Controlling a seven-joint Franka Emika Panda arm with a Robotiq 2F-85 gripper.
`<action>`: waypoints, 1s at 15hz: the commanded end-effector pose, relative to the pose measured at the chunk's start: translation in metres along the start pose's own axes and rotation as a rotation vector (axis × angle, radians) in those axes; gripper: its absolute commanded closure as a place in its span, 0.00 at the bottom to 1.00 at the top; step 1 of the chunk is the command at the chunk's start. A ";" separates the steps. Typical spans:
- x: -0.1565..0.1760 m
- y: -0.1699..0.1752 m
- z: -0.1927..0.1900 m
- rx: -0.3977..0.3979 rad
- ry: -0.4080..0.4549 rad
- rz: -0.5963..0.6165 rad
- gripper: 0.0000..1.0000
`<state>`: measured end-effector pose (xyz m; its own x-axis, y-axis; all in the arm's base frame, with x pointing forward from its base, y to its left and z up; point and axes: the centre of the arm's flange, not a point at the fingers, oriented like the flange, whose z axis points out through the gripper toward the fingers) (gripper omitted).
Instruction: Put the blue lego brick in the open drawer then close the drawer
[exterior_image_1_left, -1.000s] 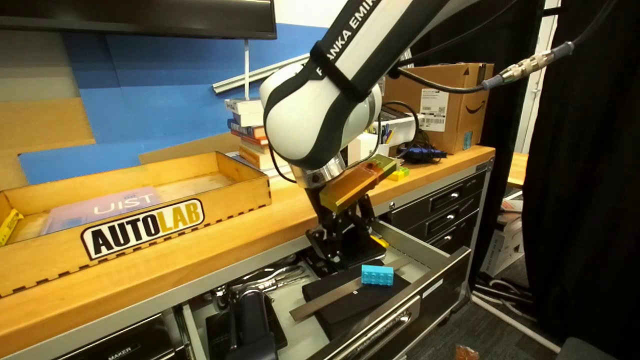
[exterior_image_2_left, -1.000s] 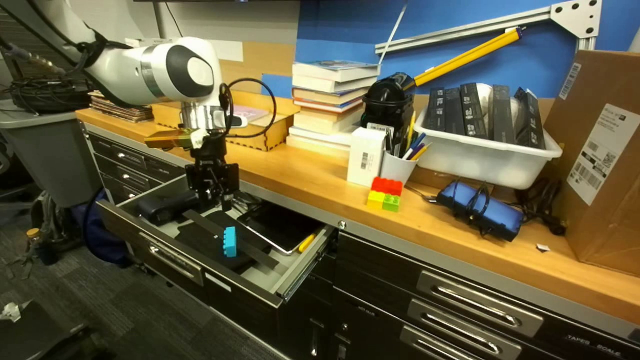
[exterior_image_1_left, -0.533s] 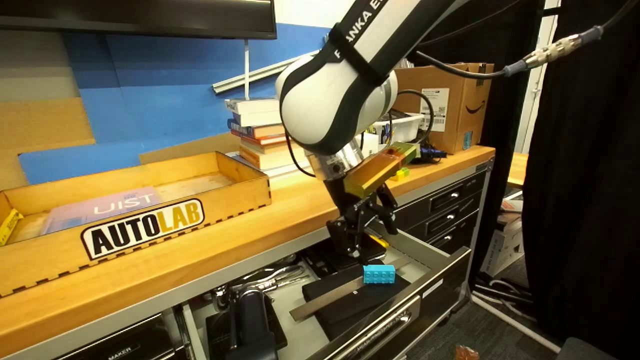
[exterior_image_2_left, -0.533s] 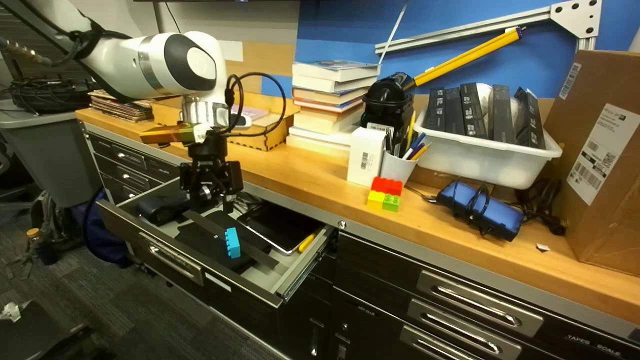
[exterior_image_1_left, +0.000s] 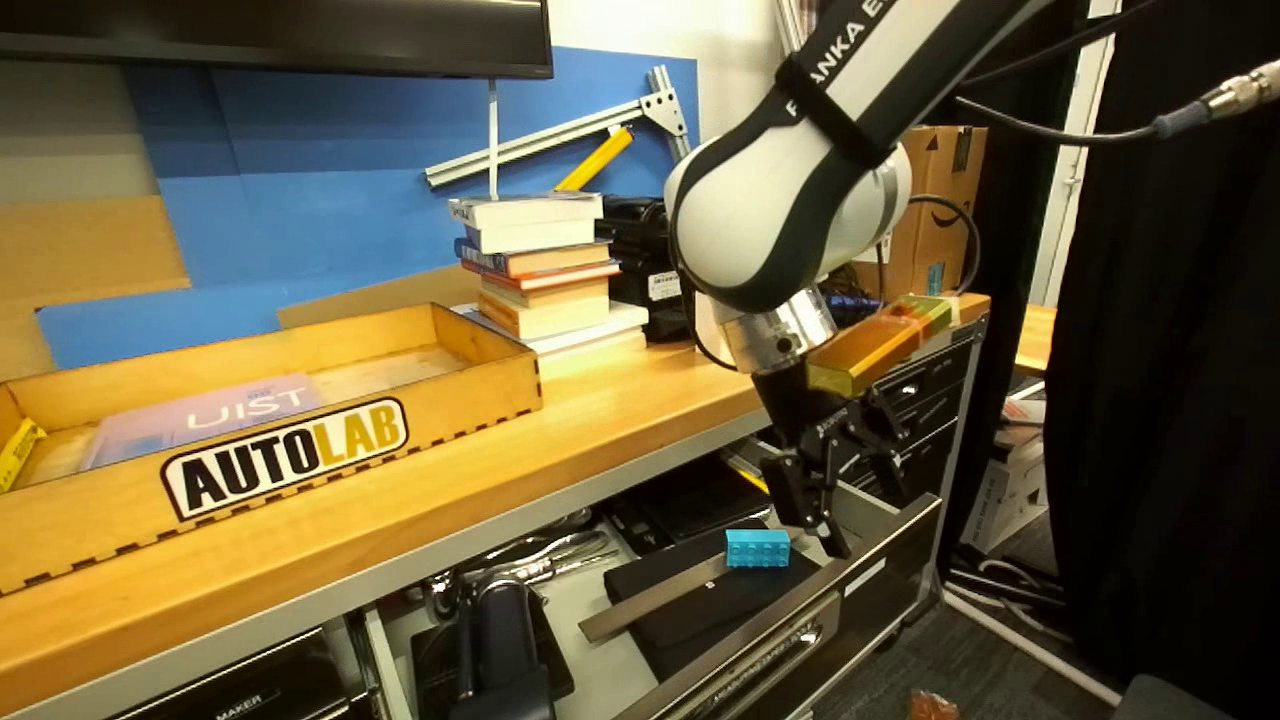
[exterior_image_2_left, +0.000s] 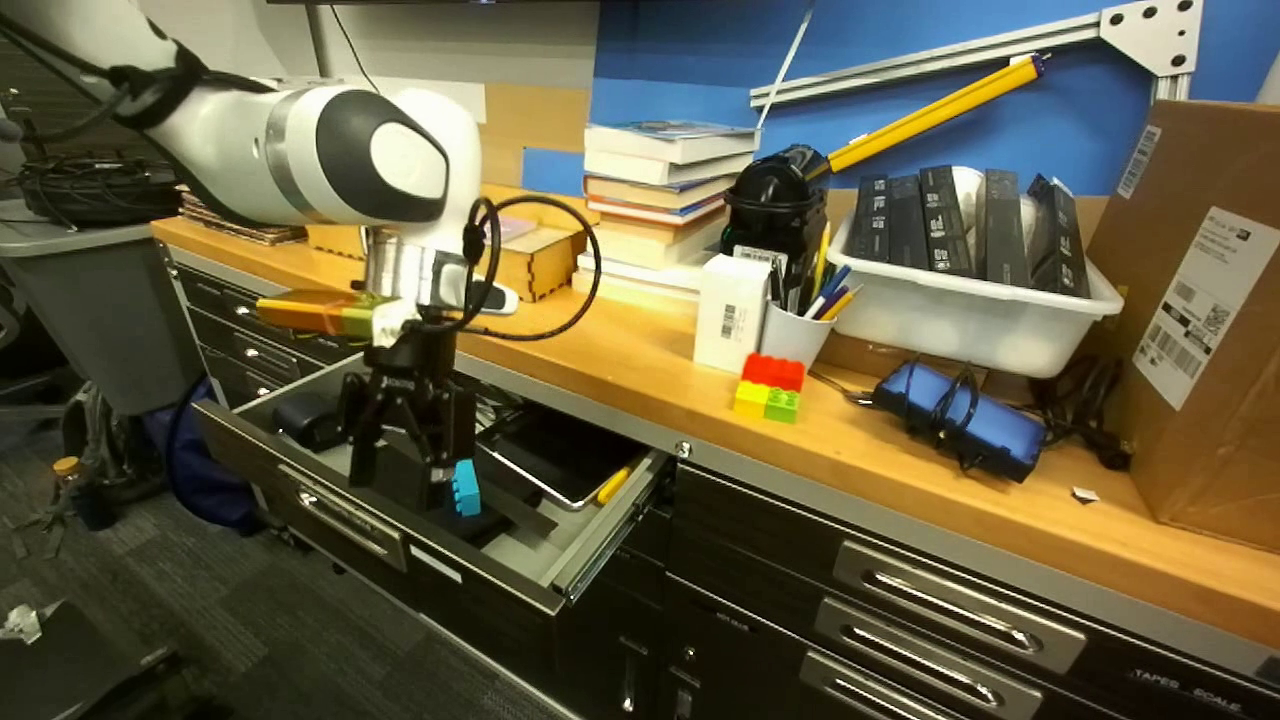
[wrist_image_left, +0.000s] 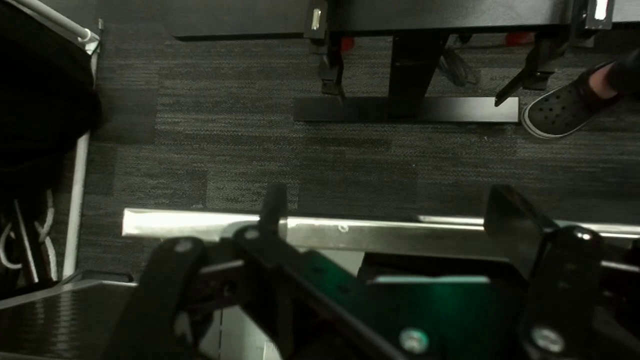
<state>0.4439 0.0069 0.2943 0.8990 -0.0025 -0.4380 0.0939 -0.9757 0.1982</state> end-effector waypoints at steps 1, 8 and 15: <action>-0.015 0.000 0.037 0.029 0.012 -0.007 0.00; 0.000 -0.023 0.065 0.029 0.095 -0.018 0.00; 0.035 -0.067 0.054 -0.012 0.297 -0.029 0.00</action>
<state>0.4284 0.0398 0.2257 0.9610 0.0705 -0.2674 0.1197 -0.9777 0.1723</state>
